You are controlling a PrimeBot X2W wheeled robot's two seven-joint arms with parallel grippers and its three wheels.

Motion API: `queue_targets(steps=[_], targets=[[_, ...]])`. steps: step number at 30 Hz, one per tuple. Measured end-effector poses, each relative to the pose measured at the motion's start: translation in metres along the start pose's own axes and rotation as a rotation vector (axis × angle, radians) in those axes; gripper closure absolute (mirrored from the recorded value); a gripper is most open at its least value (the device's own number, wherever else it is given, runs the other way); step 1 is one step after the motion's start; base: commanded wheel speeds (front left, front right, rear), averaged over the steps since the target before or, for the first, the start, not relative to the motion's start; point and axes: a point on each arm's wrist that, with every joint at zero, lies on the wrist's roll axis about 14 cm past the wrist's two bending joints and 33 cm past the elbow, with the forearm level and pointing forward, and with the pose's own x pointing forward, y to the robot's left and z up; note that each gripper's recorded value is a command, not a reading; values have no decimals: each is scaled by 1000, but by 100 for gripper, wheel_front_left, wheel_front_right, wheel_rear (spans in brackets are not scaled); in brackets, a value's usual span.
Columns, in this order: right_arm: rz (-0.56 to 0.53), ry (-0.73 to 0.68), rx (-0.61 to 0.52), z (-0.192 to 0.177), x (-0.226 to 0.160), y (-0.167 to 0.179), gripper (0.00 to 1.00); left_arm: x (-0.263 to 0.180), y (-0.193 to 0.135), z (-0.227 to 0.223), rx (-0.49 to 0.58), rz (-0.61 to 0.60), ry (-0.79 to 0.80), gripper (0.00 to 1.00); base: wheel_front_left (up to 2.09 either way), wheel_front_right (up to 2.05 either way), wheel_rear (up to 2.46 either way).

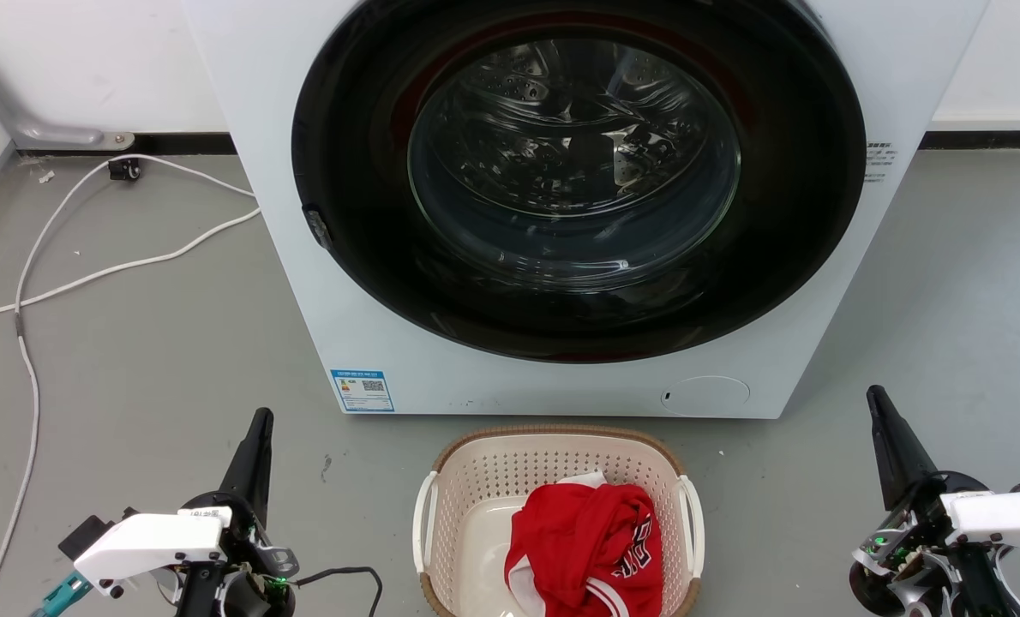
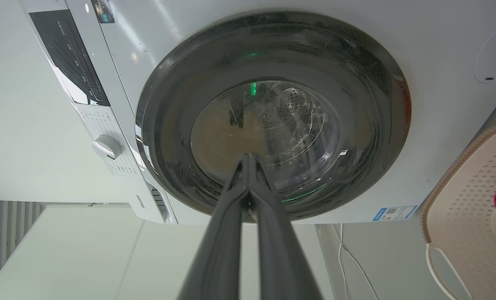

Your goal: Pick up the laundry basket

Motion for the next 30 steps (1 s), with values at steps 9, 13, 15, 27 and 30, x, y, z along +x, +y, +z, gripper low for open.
queue_targets(steps=[9,13,15,27,30], targets=[[0,0,0,0,0,0,100,0,0,0,0,0,-1,100,0,0,0],[0,-1,0,0,0,0,100,0,0,0,0,0,-2,100,0,0,0],[0,0,0,0,0,0,100,0,0,0,3,0,-2,100,0,0,0],[0,1,1,0,0,0,100,0,0,0,2,0,-2,100,0,0,0],[-10,1,2,0,-1,-3,0,-1,3,0,0,10,-3,0,0,0,0]])
